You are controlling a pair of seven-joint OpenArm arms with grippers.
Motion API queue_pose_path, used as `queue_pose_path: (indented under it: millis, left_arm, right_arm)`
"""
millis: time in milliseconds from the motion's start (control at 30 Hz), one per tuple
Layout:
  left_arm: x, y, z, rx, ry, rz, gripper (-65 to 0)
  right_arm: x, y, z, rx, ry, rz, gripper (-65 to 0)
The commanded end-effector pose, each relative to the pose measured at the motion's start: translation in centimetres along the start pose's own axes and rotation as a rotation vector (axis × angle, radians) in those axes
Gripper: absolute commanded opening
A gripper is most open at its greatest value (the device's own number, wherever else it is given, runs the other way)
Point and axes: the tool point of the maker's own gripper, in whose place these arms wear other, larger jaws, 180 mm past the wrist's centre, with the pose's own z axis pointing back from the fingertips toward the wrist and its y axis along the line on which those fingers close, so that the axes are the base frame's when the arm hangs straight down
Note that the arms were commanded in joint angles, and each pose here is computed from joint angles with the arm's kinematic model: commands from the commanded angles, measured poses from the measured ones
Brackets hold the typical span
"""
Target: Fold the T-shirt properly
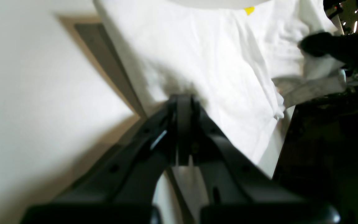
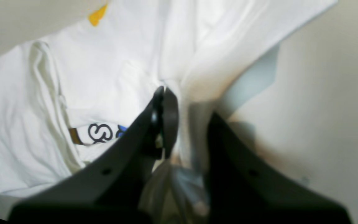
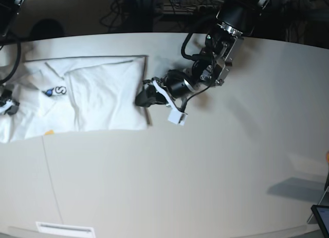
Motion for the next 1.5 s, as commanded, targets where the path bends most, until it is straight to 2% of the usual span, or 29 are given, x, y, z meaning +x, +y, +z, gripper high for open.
queue_pose_path:
  millis: [0,133,233,367,600,767,900,1167,1333,1467]
  left_arm:
    - [0.1,-0.4,-0.4,-0.012,0.009,0.005,-65.0]
    - [0.8,-0.8,-1.4,-0.021,0.013,-0.007,-65.0]
    - [1.6,-0.9,-2.1,-0.024,0.012,-0.007,-65.0]
    - [1.3,-2.1,-3.4,-0.047,0.086,-0.016,-65.0]
    - [2.5,-3.2,-4.0,-0.071,0.078,-0.035,-65.0]
    - [1.9,-3.3,-3.9,-0.073,0.113,-0.039,-65.0]
    - [1.9,-3.2,-3.8,-0.072,0.112,-0.039,-65.0]
    - [1.9,-3.2,-3.8,-0.069,0.112,-0.040,-65.0]
    - [2.1,-3.4,-3.9,-0.073,0.110,-0.041,-65.0]
    - [2.3,-3.5,-4.0,-0.076,0.106,-0.044,-65.0]
  right_arm:
    - [2.0,-0.3,1.0,-0.014,-0.051,0.025,-64.7]
    - [2.1,0.1,0.8,-0.013,-0.037,0.061,-64.7]
    - [2.1,0.1,0.5,-0.028,-0.025,0.037,-64.9]
    - [3.2,0.9,0.3,-0.040,-0.052,0.042,-64.9]
    - [4.5,1.2,0.7,-0.045,-0.082,0.051,-64.9]
    - [5.8,1.1,1.7,-0.066,-0.111,0.084,-64.9]
    - [6.9,1.6,2.9,-0.096,-0.156,0.014,-64.9]
    - [7.5,3.3,4.1,-0.083,-0.180,0.053,-64.9]
    - [8.0,3.8,4.9,-0.093,-0.216,-0.003,-65.0]
    - [7.5,4.0,5.1,-0.098,-0.217,-0.006,-65.0]
